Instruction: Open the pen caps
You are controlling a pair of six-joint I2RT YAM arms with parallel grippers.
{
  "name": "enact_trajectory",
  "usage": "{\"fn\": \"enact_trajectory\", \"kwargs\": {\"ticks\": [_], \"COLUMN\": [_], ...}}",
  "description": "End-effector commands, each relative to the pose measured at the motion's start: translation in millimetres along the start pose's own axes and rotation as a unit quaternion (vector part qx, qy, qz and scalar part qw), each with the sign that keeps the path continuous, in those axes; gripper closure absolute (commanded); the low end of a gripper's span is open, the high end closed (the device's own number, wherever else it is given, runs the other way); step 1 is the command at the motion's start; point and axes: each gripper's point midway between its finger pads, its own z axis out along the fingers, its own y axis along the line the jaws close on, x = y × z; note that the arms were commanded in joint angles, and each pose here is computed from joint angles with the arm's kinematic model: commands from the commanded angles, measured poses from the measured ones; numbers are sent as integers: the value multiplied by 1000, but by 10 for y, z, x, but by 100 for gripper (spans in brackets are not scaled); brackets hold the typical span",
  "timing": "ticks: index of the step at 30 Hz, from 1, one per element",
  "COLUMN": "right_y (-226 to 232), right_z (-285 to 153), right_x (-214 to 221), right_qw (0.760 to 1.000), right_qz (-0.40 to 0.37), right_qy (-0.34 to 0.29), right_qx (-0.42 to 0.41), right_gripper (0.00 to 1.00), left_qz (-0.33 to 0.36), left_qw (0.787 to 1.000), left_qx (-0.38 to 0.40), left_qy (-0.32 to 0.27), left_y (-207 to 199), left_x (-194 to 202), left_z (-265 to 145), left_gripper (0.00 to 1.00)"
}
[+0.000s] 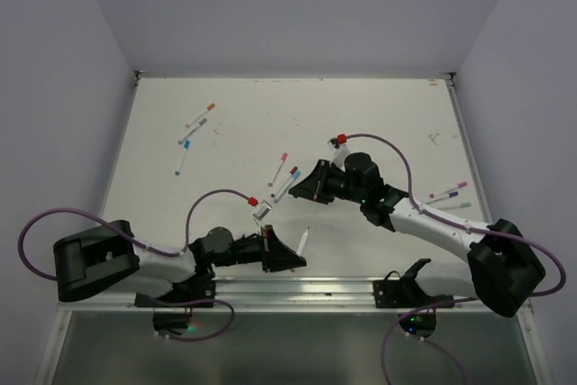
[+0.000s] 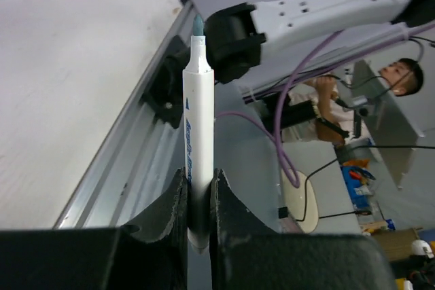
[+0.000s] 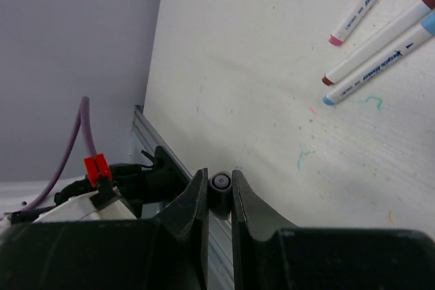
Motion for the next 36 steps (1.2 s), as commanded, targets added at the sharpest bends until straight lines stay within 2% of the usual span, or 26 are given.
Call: {"fn": "enact_trajectory", "kwargs": {"ticks": [1,2,3,5,6,7,8,9,14,17,20,27,31,36], "right_y": [218,210,57,-18,-348,-480,-459,-648,-747,-852,-934,-1075,-1115,-1189], "right_z": [81,96,116,153,84,57,29,-83,-140,-80,1,195,273,320], "right_x": [-195,-231,-218,-291,-226,-216,-325,-297,-379,-290,-208,-90,-96,-156], "right_qw": [999,999,999,998,991,985,980,968,952,946,945,936,931,922], "right_qz": [-5,-1,11,-6,-1,-21,-35,-40,-75,-73,-67,-69,-72,-78], "right_qy": [-31,-34,-32,-27,-15,-4,-11,-3,7,38,56,76,79,75], "right_qx": [-45,-36,3,47,136,173,194,249,296,313,315,338,348,371], "right_gripper": [100,100,100,100,100,100,100,100,100,100,100,100,100,100], "left_qz": [14,18,3,4,-14,-21,-25,-26,-78,-80,-77,-66,-59,-70], "left_qw": [992,993,999,999,981,973,960,944,921,899,891,896,893,899], "left_qx": [121,116,46,-41,-193,-230,-280,-329,-373,-424,-439,-432,-443,-430], "left_qy": [-22,-24,-5,-7,9,-1,-11,-24,-82,-78,-84,-80,-64,-36], "left_y": [-548,-540,-238,-8,587,602,769,930,1056,1210,1276,1305,1367,1353], "left_x": [-122,-139,-53,-151,-27,-138,-166,-193,-316,-290,-283,-213,-117,65], "left_z": [-117,-98,-25,136,29,86,25,-75,-115,-174,-166,-87,-70,61], "left_gripper": [100,100,100,100,100,100,100,100,100,100,100,100,100,100]}}
